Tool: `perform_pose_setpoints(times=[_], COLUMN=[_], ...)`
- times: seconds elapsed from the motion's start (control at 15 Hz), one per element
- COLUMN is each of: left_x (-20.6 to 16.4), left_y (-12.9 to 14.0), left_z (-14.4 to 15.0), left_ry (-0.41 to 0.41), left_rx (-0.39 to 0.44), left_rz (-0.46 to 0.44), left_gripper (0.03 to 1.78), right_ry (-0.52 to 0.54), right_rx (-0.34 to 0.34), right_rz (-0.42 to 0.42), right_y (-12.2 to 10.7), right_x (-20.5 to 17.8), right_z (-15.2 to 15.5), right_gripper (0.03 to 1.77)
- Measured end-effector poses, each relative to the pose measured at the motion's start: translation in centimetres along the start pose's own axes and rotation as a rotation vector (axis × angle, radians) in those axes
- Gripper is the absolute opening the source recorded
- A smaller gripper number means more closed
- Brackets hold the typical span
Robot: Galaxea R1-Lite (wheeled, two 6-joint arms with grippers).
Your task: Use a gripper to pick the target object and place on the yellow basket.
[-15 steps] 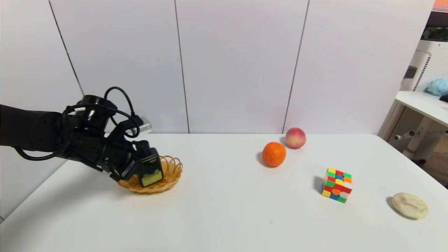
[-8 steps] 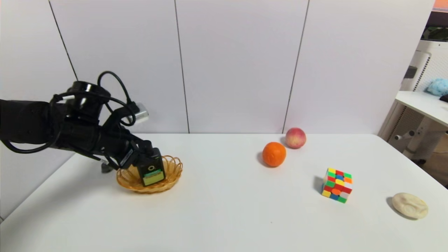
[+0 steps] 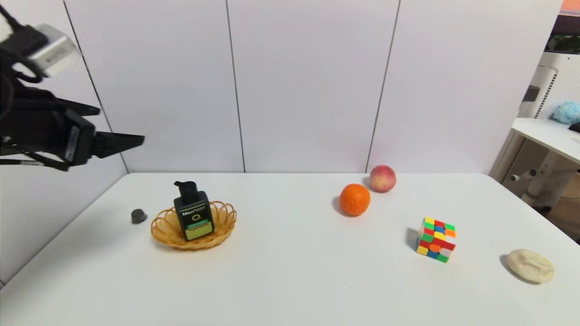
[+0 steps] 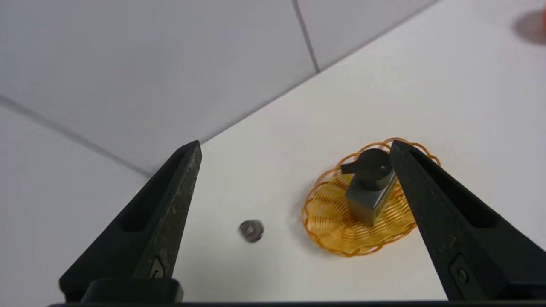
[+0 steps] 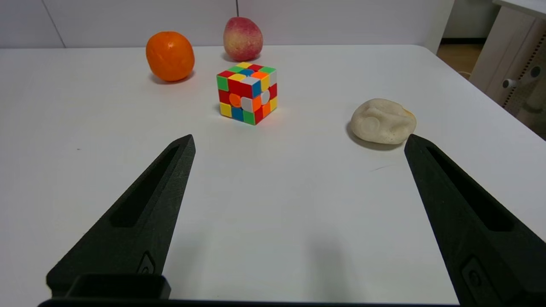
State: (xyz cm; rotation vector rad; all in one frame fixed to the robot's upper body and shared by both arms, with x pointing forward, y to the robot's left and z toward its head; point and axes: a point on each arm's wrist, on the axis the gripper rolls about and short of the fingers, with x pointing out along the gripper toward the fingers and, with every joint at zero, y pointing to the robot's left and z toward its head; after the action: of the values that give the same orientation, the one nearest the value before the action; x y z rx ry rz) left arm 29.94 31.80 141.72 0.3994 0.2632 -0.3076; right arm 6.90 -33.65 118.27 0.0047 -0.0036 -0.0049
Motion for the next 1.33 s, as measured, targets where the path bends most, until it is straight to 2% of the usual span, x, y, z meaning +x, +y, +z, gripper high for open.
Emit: perform_pose_setpoints(times=[0.13,0.27,0.53,0.73,0.87,1.0,1.13,1.33], left_x=[-4.5,-8.4,-13.5,-14.0,-13.3,-13.4,-13.8,-14.1], left_y=[-1.1,-2.8,-7.7,-10.9,-12.3,-13.1,-13.8,-14.4], left_z=[-1.0,-3.4,-12.0,-18.9,-22.2,-23.8,-24.8,-25.7], left_ry=[-0.018,-0.021,-0.009,-0.015,-0.051,-0.125,-0.178,-0.229], left_rx=[-0.057,-0.09,-0.145,-0.196,-0.223,-0.242,-0.272,-0.328], left_rz=[0.117,0.199,0.282,0.302,0.318,0.33,0.294,0.266], left_gripper=[1.62,1.64,1.67,1.67,1.68,1.69,1.69,1.69], right_ry=[0.0,0.0,0.0,0.0,0.0,0.0,0.0,0.0], right_rx=[0.0,0.0,0.0,0.0,0.0,0.0,0.0,0.0], right_rz=[0.0,0.0,0.0,0.0,0.0,0.0,0.0,0.0], right_y=[0.0,0.0,0.0,0.0,0.0,0.0,0.0,0.0], right_x=[0.0,0.0,0.0,0.0,0.0,0.0,0.0,0.0], right_z=[0.0,0.0,0.0,0.0,0.0,0.0,0.0,0.0], right_gripper=[1.69,1.69,1.69,1.69,1.69,1.69,1.69,1.69])
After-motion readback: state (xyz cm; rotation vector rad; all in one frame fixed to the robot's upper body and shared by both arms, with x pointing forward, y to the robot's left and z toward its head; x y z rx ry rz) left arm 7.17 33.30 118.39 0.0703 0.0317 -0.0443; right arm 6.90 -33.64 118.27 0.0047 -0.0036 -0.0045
